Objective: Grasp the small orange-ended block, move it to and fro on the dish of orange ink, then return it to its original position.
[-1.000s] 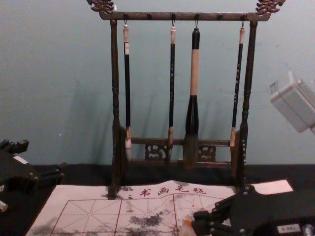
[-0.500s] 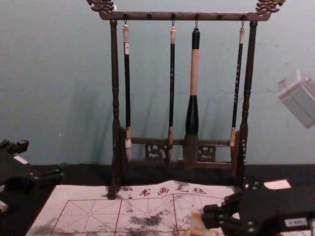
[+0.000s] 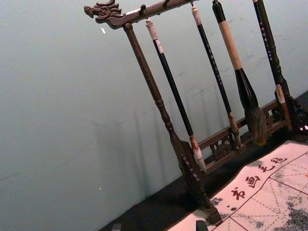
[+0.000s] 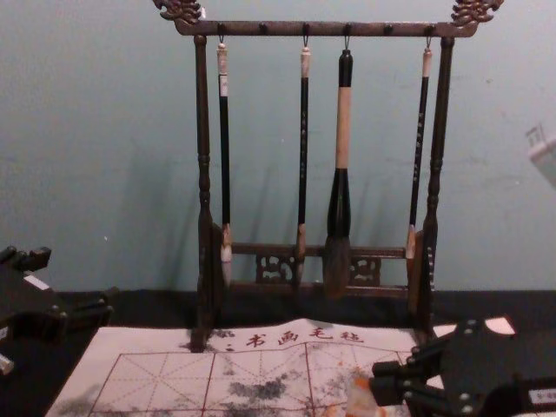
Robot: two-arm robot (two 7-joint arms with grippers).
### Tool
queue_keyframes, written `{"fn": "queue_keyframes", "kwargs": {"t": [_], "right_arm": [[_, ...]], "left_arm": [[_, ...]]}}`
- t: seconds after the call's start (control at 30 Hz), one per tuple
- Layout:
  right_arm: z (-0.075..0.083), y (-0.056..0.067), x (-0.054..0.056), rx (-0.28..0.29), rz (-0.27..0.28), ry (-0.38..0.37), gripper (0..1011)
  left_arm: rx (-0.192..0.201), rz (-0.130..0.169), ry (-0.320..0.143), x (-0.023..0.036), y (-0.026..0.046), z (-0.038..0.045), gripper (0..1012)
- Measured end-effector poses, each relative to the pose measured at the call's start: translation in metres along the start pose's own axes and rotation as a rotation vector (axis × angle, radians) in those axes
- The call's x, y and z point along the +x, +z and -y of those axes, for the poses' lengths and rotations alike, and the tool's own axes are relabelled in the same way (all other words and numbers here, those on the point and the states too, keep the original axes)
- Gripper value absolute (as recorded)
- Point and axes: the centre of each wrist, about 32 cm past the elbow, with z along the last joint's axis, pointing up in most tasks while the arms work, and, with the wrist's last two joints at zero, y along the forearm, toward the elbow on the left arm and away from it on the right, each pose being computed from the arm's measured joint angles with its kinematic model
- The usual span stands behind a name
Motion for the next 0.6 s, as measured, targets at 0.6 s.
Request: {"fn": "queue_keyframes", "kwargs": {"t": [0.6], "right_arm": [[0.027, 0.004, -0.002, 0.047, -0.034, -0.089, 49]], "left_arm": [[0.000, 0.000, 0.000, 0.0000, 0.0000, 0.0000, 1001]]}}
